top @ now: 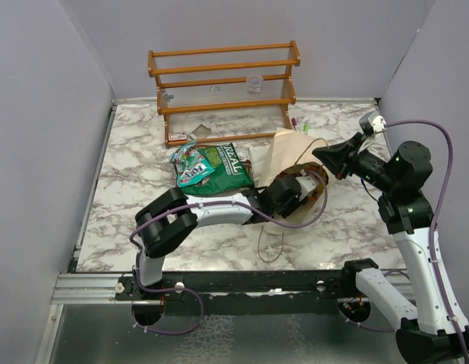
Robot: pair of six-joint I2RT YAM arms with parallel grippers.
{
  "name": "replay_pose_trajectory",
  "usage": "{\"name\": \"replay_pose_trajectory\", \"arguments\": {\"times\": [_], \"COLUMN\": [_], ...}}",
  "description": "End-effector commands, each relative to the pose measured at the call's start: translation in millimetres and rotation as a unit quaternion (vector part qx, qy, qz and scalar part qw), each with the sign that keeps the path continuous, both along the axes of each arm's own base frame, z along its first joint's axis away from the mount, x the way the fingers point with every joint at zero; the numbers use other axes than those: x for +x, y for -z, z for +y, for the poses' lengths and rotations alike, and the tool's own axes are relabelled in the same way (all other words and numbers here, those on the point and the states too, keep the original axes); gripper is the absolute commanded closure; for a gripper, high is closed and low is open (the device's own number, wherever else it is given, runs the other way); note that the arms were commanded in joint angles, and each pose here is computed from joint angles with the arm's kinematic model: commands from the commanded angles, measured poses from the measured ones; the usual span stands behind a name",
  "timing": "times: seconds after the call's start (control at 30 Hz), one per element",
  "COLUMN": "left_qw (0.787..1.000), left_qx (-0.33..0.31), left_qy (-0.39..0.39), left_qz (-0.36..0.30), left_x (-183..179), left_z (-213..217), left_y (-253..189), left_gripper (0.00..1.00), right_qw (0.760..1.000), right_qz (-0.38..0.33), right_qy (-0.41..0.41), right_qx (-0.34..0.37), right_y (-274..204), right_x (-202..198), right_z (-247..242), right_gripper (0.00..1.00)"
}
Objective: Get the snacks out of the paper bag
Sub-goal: Take out the snack from the paper bag.
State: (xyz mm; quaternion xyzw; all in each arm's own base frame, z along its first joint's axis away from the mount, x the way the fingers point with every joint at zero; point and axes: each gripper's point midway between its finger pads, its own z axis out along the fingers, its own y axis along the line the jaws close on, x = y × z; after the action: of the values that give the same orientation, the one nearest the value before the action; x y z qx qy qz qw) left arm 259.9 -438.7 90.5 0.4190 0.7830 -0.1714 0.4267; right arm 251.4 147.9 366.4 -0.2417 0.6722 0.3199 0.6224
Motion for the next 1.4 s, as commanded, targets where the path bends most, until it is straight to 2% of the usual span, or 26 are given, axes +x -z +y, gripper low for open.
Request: {"name": "replay_pose_trajectory", "arguments": {"times": [0.0,0.2,0.5,0.57,0.63,0.73,0.83,1.1,1.37], "left_qw": [1.0,0.998,0.994,0.992,0.99,0.991,0.994,0.996,0.983], "left_qx": [0.011,0.039,0.082,0.095,0.102,0.085,0.056,-0.015,-0.083], "left_qy": [-0.008,-0.022,-0.016,-0.025,-0.03,-0.029,-0.02,0.039,0.137], "left_qz": [-0.023,-0.049,-0.064,-0.076,-0.088,-0.095,-0.092,-0.075,-0.093], "left_x": [5,13,14,18,21,19,10,-31,-79], "left_z": [-3,2,5,9,13,10,7,26,59], "left_y": [3,15,42,43,36,11,-18,-88,-147], "left_gripper": [0.56,0.48,0.47,0.53,0.68,0.89,1.0,1.0,1.0], "right_qw": [1.0,1.0,1.0,1.0,1.0,1.0,1.0,1.0,1.0], "right_qz": [-0.019,-0.02,-0.02,-0.019,-0.019,-0.02,-0.021,-0.024,-0.018], "right_qy": [-0.002,-0.002,-0.003,-0.003,-0.002,0.003,0.003,0.014,0.015], "right_qx": [0.002,0.001,0.001,0.001,0.0,-0.001,-0.001,-0.002,-0.001], "right_y": [-11,-13,-12,-12,-11,-11,-10,-8,-2], "right_x": [-5,-7,-6,-7,-7,-6,-6,-4,0], "right_z": [0,0,0,0,0,-1,-1,-4,-4], "right_gripper": [0.98,0.98,0.98,0.98,0.98,0.98,0.98,0.98,0.98]}}
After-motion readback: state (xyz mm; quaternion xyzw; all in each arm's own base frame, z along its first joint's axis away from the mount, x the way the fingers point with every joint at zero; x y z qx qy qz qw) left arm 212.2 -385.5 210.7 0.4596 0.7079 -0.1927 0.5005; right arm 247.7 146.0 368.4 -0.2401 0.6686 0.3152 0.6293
